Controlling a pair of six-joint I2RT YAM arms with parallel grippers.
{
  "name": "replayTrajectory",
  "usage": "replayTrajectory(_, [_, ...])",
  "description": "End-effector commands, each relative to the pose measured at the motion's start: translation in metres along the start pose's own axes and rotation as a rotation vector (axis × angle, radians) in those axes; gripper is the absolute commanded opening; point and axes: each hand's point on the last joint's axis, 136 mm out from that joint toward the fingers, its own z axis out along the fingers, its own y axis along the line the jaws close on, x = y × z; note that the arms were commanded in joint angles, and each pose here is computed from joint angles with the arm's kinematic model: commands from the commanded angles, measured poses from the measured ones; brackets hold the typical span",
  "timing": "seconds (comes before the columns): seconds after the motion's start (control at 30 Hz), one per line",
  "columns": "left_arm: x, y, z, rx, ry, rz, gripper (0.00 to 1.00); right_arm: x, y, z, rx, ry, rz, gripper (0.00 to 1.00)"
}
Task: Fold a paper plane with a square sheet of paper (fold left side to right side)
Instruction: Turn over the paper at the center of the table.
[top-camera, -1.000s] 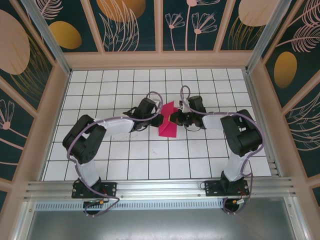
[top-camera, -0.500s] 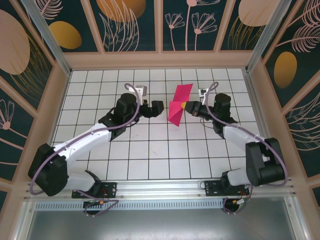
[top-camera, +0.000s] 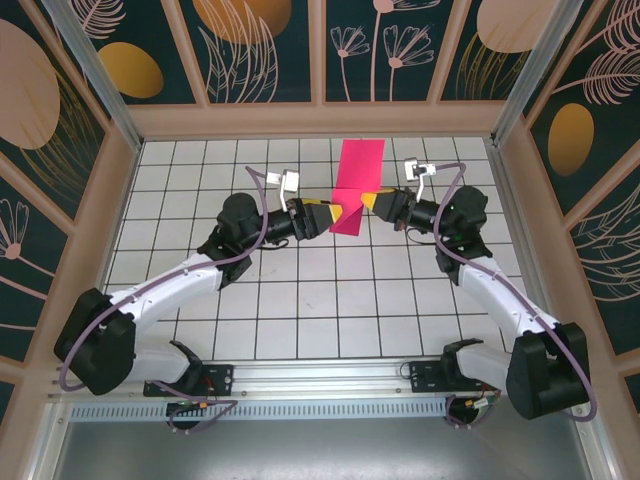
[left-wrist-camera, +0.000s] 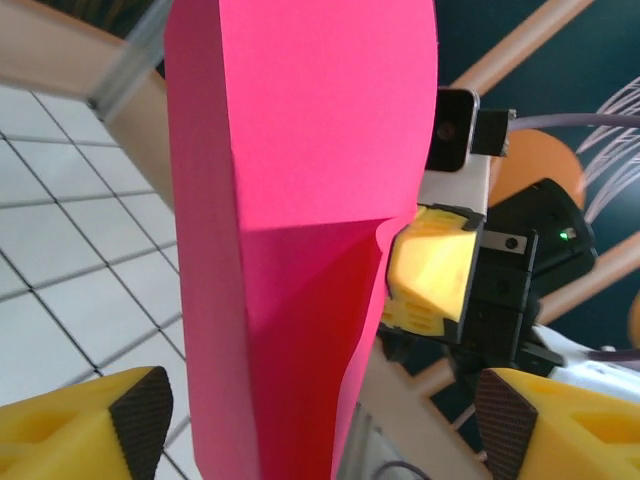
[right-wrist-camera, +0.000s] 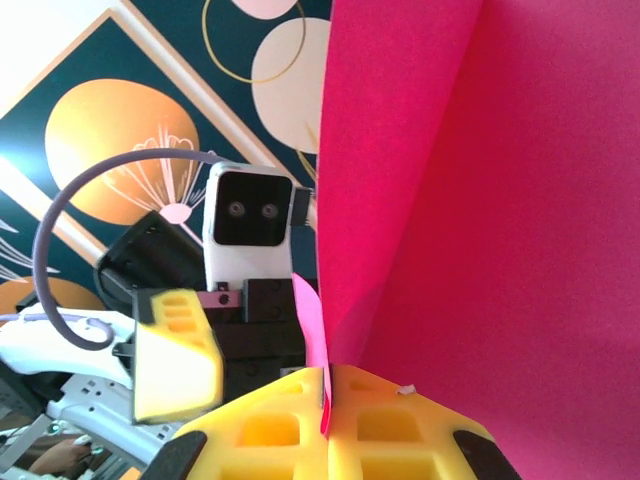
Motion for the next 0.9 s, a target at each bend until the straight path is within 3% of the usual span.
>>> replayTrajectory(0.0, [-0.001,-0.025,-0.001,0.135,0.015,0.006,0.73,-0.011,0.025,0.002,-0.066,-0.006,-0.065,0.00])
replayTrajectory(0.23, [0.001,-0.020,0.000,0.113,0.021,0.014,0.36,-0.010,0.023,0.003,-0.055,-0.009,-0.051,0.00])
replayTrajectory(0.33, [0.001,-0.013,0.000,0.080,0.015,0.015,0.29,-0.009,0.019,0.003,-0.039,-0.009,-0.044,0.01])
replayTrajectory(0.47, [0.002,-0.005,0.001,0.046,0.010,0.013,0.16,-0.007,0.013,0.002,-0.009,-0.006,-0.033,0.12])
replayTrajectory(0.57, [0.004,0.009,0.002,-0.019,0.008,0.023,0.08,-0.005,-0.004,0.000,0.078,-0.012,-0.014,0.32])
replayTrajectory(0.67, [0.006,0.046,-0.002,-0.228,0.025,0.054,0.03,-0.005,-0.042,-0.015,0.301,-0.033,0.021,0.51])
replayTrajectory(0.73, [0.010,0.078,-0.012,-0.419,0.034,0.082,0.00,0.001,-0.084,-0.037,0.574,-0.029,0.055,0.61])
replayTrajectory(0.8, [0.016,0.113,-0.031,-0.669,0.055,0.133,0.00,0.015,-0.131,-0.080,0.919,-0.016,0.096,0.64])
replayTrajectory(0.87, [0.024,0.137,-0.049,-0.900,0.092,0.191,0.00,0.032,-0.160,-0.122,1.155,-0.003,0.145,0.69])
